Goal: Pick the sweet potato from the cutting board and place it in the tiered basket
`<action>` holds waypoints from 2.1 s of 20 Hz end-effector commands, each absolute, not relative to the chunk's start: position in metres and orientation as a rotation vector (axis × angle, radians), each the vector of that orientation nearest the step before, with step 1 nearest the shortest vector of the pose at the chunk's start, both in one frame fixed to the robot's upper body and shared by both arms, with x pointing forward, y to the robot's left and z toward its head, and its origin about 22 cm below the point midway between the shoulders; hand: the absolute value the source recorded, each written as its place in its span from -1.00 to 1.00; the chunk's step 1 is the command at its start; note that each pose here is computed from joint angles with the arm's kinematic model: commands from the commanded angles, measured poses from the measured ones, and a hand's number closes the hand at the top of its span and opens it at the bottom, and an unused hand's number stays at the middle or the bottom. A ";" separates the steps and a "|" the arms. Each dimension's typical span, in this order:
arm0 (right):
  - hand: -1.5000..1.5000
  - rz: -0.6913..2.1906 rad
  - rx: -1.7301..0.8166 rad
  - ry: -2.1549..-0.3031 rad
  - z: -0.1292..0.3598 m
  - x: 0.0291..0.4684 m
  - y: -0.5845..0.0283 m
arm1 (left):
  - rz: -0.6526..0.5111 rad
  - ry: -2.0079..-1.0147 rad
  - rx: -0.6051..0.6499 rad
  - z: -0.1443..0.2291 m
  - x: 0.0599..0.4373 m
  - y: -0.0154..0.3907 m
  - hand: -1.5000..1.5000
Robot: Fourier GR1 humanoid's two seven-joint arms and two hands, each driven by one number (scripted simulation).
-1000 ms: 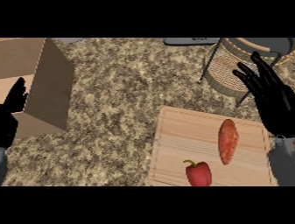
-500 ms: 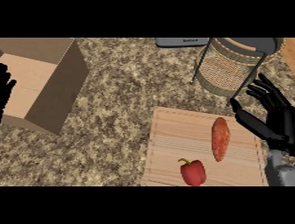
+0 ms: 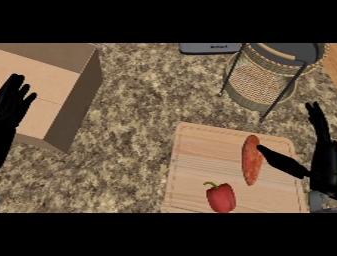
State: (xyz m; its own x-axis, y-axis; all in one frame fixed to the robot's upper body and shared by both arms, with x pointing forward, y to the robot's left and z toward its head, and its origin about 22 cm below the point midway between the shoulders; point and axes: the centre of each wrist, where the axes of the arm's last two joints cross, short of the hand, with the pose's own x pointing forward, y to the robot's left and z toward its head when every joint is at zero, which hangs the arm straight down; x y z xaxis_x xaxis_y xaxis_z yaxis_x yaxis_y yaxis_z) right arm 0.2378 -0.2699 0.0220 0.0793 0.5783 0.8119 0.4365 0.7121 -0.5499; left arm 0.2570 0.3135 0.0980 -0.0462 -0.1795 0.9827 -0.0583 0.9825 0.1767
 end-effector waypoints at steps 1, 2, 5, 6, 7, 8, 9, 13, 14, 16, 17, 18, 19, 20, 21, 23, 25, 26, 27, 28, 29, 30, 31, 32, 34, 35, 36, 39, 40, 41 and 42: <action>-1.00 0.391 -1.000 -1.362 0.021 0.228 -0.287 | -0.080 -1.435 0.087 0.056 0.246 0.299 0.00; -1.00 0.469 -0.986 -1.296 0.026 0.223 -0.291 | -0.081 -1.437 0.105 0.061 0.247 0.297 0.00; -1.00 0.657 -0.904 -1.110 0.024 0.217 -0.278 | -0.089 -1.448 0.115 0.062 0.247 0.305 0.00; -1.00 0.700 -0.874 -1.046 0.025 0.215 -0.273 | -0.094 -1.451 0.097 0.067 0.250 0.299 0.00; -1.00 0.729 -0.862 -0.991 0.028 0.214 -0.269 | -0.082 -1.439 0.094 0.064 0.247 0.300 0.00; -1.00 0.743 -0.850 -0.987 0.040 0.216 -0.257 | -0.091 -1.445 0.105 0.062 0.246 0.305 0.00; -1.00 0.761 -0.833 -0.955 0.044 0.220 -0.245 | -0.103 -1.449 0.078 0.060 0.248 0.298 0.00; -1.00 0.740 -0.841 -0.910 0.081 0.225 -0.209 | -0.102 -1.411 0.083 0.052 0.245 0.297 0.00; -1.00 0.720 -0.861 -0.908 0.089 0.226 -0.197 | -0.106 -1.445 0.101 0.053 0.251 0.295 0.00; -1.00 0.692 -0.890 -0.886 0.094 0.233 -0.185 | -0.107 -1.435 0.080 0.048 0.251 0.293 0.00; -1.00 0.682 -0.896 -0.866 0.099 0.234 -0.183 | -0.105 -1.421 0.079 0.048 0.248 0.296 0.00; -1.00 0.670 -0.893 -0.847 0.102 0.246 -0.184 | -0.124 -1.433 0.068 0.053 0.252 0.291 0.00; -1.00 0.671 -0.901 -0.832 0.094 0.243 -0.181 | -0.103 -1.428 0.056 0.048 0.253 0.285 0.00; -1.00 0.669 -0.898 -0.818 0.091 0.238 -0.175 | -0.087 -1.427 0.082 0.050 0.253 0.297 0.00; -1.00 0.674 -0.907 -0.783 0.085 0.239 -0.174 | -0.098 -1.421 0.081 0.047 0.248 0.295 0.00; -1.00 0.669 -0.918 -0.762 0.081 0.244 -0.175 | -0.094 -1.439 0.070 0.047 0.249 0.293 0.00; -1.00 0.674 -0.918 -0.743 0.073 0.239 -0.166 | -0.087 -1.421 0.069 0.051 0.251 0.290 0.00; -1.00 0.659 -0.923 -0.722 0.066 0.242 -0.183 | -0.094 -1.440 0.079 0.055 0.256 0.295 0.00; -1.00 0.667 -0.921 -0.734 0.051 0.242 -0.172 | -0.102 -1.445 0.070 0.056 0.261 0.280 0.00; -1.00 0.665 -0.929 -0.735 0.057 0.240 -0.180 | -0.109 -1.422 0.096 0.042 0.246 0.307 0.00; -1.00 0.680 -0.934 -0.707 0.044 0.237 -0.179 | -0.100 -1.432 0.076 0.050 0.252 0.287 0.00; -1.00 0.676 -0.952 -0.729 0.048 0.233 -0.181 | -0.089 -1.431 0.092 0.053 0.253 0.295 0.00; -1.00 0.669 -0.956 -0.722 0.037 0.249 -0.173 | -0.092 -1.415 0.053 0.053 0.258 0.287 0.00; -1.00 0.675 -0.970 -0.726 0.033 0.242 -0.175 | -0.084 -1.426 0.057 0.033 0.242 0.284 0.00; -1.00 0.678 -1.014 -0.708 0.025 0.241 -0.181 | -0.102 -1.435 0.079 0.055 0.254 0.274 0.00; -1.00 0.686 -1.028 -0.715 0.025 0.247 -0.181 | -0.092 -1.436 0.074 0.052 0.253 0.281 0.00; -1.00 0.665 -1.040 -0.746 0.034 0.242 -0.190 | -0.081 -1.427 0.096 0.043 0.253 0.283 0.00; -1.00 0.674 -1.071 -0.703 0.027 0.251 -0.199 | -0.087 -1.435 0.093 0.054 0.247 0.293 0.00; -1.00 0.687 -1.059 -0.722 0.019 0.233 -0.189 | -0.082 -1.436 0.077 0.042 0.243 0.291 0.00; -1.00 0.674 -1.072 -0.698 0.028 0.249 -0.207 | -0.075 -1.421 0.072 0.050 0.243 0.295 0.00; -1.00 0.695 -1.054 -0.710 0.022 0.251 -0.193 | -0.095 -1.424 0.083 0.046 0.257 0.281 0.00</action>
State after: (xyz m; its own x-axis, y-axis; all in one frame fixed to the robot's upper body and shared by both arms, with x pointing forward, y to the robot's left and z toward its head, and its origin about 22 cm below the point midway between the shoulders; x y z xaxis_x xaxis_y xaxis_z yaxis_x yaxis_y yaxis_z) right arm 0.2459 -0.1948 0.0279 0.5590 0.8050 0.1985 -0.1607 0.3400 -0.9266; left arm 0.2585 0.2915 0.0944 -0.0673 -0.1529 0.9859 -0.0031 0.9882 0.1531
